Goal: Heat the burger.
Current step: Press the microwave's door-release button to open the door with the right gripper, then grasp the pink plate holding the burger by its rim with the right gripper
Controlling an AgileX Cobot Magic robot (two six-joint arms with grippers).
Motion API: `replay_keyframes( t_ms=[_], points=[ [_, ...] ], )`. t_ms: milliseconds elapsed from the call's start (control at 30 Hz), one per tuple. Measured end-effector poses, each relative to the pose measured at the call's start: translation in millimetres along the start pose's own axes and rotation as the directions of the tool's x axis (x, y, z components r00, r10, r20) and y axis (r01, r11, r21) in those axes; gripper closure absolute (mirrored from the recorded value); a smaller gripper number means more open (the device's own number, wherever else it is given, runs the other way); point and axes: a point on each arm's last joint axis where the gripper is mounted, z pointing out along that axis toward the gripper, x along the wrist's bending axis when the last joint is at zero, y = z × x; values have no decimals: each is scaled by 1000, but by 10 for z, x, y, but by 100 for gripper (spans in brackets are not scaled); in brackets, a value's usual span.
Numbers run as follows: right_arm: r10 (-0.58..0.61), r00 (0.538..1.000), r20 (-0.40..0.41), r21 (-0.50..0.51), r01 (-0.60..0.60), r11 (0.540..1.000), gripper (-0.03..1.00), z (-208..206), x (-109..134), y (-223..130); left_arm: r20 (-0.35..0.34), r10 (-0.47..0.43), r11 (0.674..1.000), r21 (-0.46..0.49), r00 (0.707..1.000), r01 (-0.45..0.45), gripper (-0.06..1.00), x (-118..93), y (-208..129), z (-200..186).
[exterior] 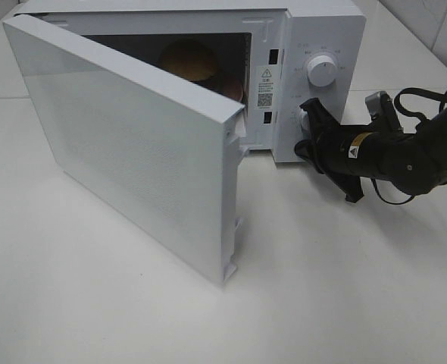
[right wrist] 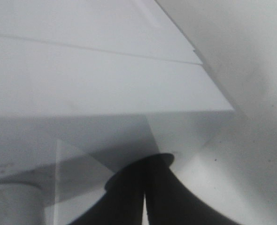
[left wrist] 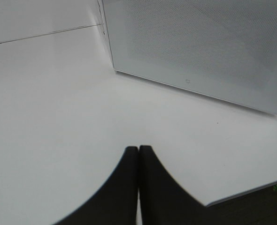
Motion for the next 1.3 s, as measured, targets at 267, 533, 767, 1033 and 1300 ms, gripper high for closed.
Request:
replay_keyframes(
  t_ms=[267,533,767,1033,1300],
  points=[
    [15,1000,-26,16,-14,1000,96,-48,-1,-11,0,0,1000,0,1000,0,94,0,0,0],
    [-156,982,-105,11,158,987,96,-388,107,-62,0,0,1000,0,1000,0,94,0,0,0],
    [-243,960,-141,32,249,968,96,-549,203,-90,0,0,1000,0,1000,0,94,0,0,0],
    [-448,882,-147,122,466,877,96,-663,225,-172,0,0,1000,0,1000,0,94,0,0,0],
    [-714,684,-148,122,729,673,96,-822,300,-150,0,0,1000,0,1000,0,94,0,0,0]
  ],
)
